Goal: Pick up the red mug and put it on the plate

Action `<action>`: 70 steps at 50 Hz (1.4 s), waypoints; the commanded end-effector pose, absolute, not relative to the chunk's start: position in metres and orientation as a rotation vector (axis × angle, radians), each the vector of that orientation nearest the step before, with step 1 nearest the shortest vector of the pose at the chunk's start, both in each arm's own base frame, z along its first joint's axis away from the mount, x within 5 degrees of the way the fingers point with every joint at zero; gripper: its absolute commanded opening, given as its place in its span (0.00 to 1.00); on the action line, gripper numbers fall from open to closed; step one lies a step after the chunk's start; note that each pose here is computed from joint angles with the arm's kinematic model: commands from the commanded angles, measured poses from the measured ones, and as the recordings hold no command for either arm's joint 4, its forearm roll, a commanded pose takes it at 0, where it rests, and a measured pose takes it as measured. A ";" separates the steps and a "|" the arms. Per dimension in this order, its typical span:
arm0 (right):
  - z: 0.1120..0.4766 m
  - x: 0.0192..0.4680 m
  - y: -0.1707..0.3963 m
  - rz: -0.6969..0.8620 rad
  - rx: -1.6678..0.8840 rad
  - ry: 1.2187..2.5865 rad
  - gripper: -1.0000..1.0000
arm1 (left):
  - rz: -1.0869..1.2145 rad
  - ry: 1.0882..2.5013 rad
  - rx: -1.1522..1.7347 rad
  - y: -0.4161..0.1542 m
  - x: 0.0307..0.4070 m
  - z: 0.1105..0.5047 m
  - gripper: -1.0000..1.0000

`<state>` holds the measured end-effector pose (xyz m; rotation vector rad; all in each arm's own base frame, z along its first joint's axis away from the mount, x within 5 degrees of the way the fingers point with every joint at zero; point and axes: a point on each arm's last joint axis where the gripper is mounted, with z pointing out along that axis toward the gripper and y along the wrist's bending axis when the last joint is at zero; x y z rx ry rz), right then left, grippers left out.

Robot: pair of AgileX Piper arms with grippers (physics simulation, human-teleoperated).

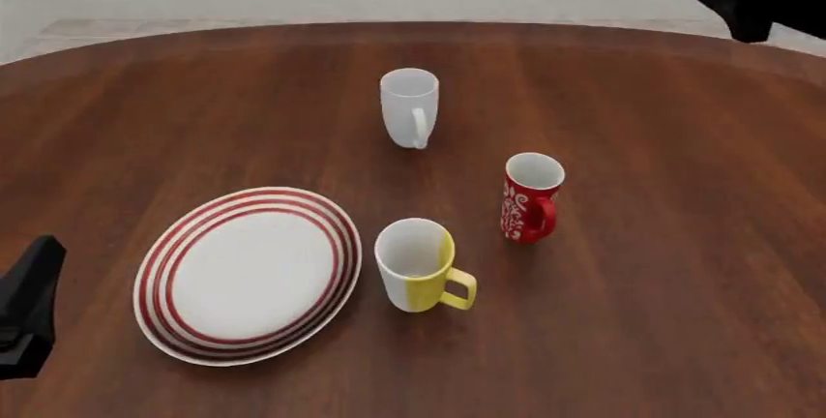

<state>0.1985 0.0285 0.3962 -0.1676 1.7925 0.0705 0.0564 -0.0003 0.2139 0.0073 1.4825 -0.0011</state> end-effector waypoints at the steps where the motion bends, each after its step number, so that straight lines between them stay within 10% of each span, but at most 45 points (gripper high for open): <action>1: 0.382 0.232 0.046 0.122 -0.198 1.896 1.00 | -0.003 1.482 0.005 0.000 0.056 0.214 1.00; 70: 0.288 0.263 0.075 0.230 -0.182 2.097 1.00 | -0.010 1.481 -0.004 0.000 0.057 0.214 1.00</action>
